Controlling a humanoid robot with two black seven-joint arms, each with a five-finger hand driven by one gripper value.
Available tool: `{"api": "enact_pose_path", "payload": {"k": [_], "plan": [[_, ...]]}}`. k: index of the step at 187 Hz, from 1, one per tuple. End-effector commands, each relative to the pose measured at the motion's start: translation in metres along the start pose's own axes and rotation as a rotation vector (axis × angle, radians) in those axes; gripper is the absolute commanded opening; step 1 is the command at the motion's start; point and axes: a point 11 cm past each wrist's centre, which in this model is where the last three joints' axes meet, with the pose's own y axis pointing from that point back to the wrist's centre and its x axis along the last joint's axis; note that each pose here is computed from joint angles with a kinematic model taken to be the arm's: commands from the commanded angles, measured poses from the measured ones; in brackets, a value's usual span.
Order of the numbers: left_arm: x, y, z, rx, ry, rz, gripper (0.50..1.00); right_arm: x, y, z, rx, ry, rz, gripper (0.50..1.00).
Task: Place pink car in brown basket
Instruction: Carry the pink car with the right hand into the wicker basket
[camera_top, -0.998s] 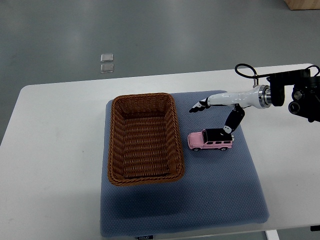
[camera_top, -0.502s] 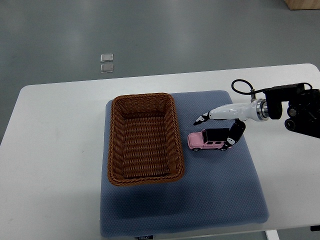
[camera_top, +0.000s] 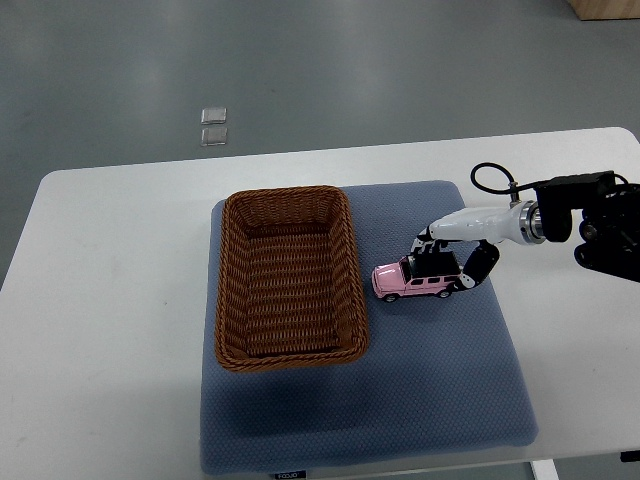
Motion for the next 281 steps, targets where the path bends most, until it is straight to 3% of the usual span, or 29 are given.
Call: {"api": "enact_pose_path", "payload": {"k": [1,35,81,127,183,239,281], "plan": [[0.000,0.000,0.000,-0.001,0.000,0.000,1.000,0.001,0.000,0.000,0.001,0.001,0.003,0.507],[0.000,0.000,0.000,0.001,0.000,0.000,1.000,0.014,0.009,0.005,-0.011,0.011,0.058,0.500],[0.000,0.000,0.000,0.001,0.000,0.000,1.000,0.058,0.049,0.025,-0.065,0.019,0.205,0.500],[0.000,0.000,0.000,0.001,0.000,0.000,1.000,0.104,0.055,0.001,-0.014,0.054,0.304,0.500],[0.000,0.000,0.000,-0.001,0.005,0.000,1.000,0.129,0.014,-0.069,0.153,0.071,0.301,0.500],[0.000,0.000,0.000,-0.001,0.005,0.000,1.000,0.106,-0.042,-0.129,0.263,0.123,0.189,0.500],[0.000,0.000,0.001,-0.001,0.001,0.000,1.000,0.087,-0.071,-0.137,0.248,0.166,0.170,0.500]]}}
